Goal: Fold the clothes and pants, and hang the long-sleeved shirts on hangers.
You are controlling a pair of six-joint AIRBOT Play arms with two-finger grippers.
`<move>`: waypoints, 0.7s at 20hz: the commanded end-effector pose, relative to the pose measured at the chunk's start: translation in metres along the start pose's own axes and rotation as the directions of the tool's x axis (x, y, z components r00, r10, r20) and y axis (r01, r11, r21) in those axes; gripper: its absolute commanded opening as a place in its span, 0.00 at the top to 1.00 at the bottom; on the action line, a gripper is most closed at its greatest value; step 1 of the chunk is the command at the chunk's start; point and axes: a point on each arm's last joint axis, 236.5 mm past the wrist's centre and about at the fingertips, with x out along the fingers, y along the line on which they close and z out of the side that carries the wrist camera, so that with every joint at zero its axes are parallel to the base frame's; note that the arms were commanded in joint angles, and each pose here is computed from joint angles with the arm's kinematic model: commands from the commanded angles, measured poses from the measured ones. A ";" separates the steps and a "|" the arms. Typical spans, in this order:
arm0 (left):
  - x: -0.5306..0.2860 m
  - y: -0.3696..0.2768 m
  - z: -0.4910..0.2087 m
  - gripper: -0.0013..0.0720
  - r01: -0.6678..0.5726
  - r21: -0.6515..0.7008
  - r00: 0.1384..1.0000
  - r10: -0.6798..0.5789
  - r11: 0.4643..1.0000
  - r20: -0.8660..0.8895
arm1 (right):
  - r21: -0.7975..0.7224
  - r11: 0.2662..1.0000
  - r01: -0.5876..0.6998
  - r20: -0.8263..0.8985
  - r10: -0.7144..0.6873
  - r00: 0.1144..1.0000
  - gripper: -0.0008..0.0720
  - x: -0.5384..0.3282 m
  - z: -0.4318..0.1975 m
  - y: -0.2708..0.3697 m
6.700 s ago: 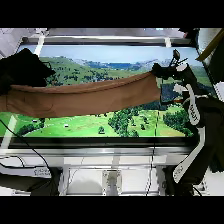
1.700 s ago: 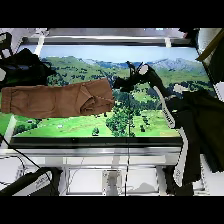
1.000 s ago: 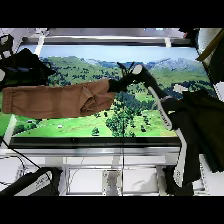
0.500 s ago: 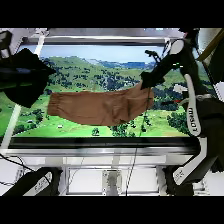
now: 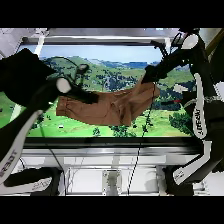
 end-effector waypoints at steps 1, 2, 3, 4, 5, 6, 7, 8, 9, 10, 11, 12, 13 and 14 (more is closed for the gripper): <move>0.057 -0.026 0.000 0.96 0.016 0.054 1.000 -0.016 0.998 0.014 | -0.050 0.995 -0.092 0.185 0.099 0.978 0.97 0.007 0.047 0.047; 0.063 -0.026 -0.003 0.96 0.015 0.053 1.000 -0.015 0.998 0.004 | -0.072 0.993 -0.093 0.208 0.106 0.972 0.97 0.014 0.054 0.059; 0.063 -0.024 -0.004 0.96 0.011 0.053 1.000 -0.012 0.999 0.001 | -0.095 0.991 -0.096 0.222 0.115 0.968 0.97 0.021 0.059 0.072; 0.058 -0.017 0.001 0.96 0.001 0.045 1.000 -0.002 0.999 0.015 | -0.117 0.988 -0.102 0.232 0.127 0.964 0.97 0.028 0.062 0.087; 0.047 -0.006 0.009 0.96 -0.010 0.025 0.999 0.009 1.000 0.043 | -0.144 0.984 -0.104 0.242 0.137 0.961 0.97 0.037 0.065 0.103; 0.033 0.007 0.019 0.96 -0.024 0.001 0.997 0.024 1.000 0.078 | -0.172 0.980 -0.097 0.253 0.139 0.957 0.97 0.046 0.068 0.118; 0.014 0.024 0.029 0.96 -0.044 -0.026 0.992 0.047 0.999 0.117 | -0.191 0.978 -0.086 0.263 0.135 0.955 0.97 0.057 0.070 0.130; -0.011 0.047 0.039 0.96 -0.077 -0.056 0.983 0.086 0.995 0.161 | -0.213 0.975 -0.068 0.262 0.124 0.957 0.97 0.071 0.070 0.141; -0.039 0.072 0.046 0.96 -0.115 -0.092 0.971 0.132 0.989 0.201 | -0.230 0.972 -0.052 0.252 0.112 0.961 0.97 0.087 0.068 0.149; -0.066 0.096 0.049 0.96 -0.152 -0.128 0.956 0.179 0.980 0.234 | -0.233 0.971 -0.049 0.241 0.107 0.965 0.97 0.107 0.066 0.159; -0.096 0.120 0.049 0.96 -0.187 -0.173 0.937 0.229 0.967 0.265 | -0.244 0.968 -0.061 0.233 0.119 0.965 0.97 0.128 0.065 0.170; -0.123 0.140 0.047 0.96 -0.209 -0.220 0.918 0.269 0.953 0.290 | -0.259 0.963 -0.074 0.235 0.138 0.962 0.97 0.148 0.064 0.184; -0.151 0.158 0.043 0.96 -0.232 -0.268 0.897 0.313 0.935 0.314 | -0.276 0.957 -0.087 0.247 0.158 0.956 0.97 0.169 0.064 0.201; -0.175 0.172 0.038 0.96 -0.251 -0.308 0.876 0.351 0.918 0.332 | -0.293 0.951 -0.097 0.266 0.178 0.947 0.97 0.191 0.064 0.218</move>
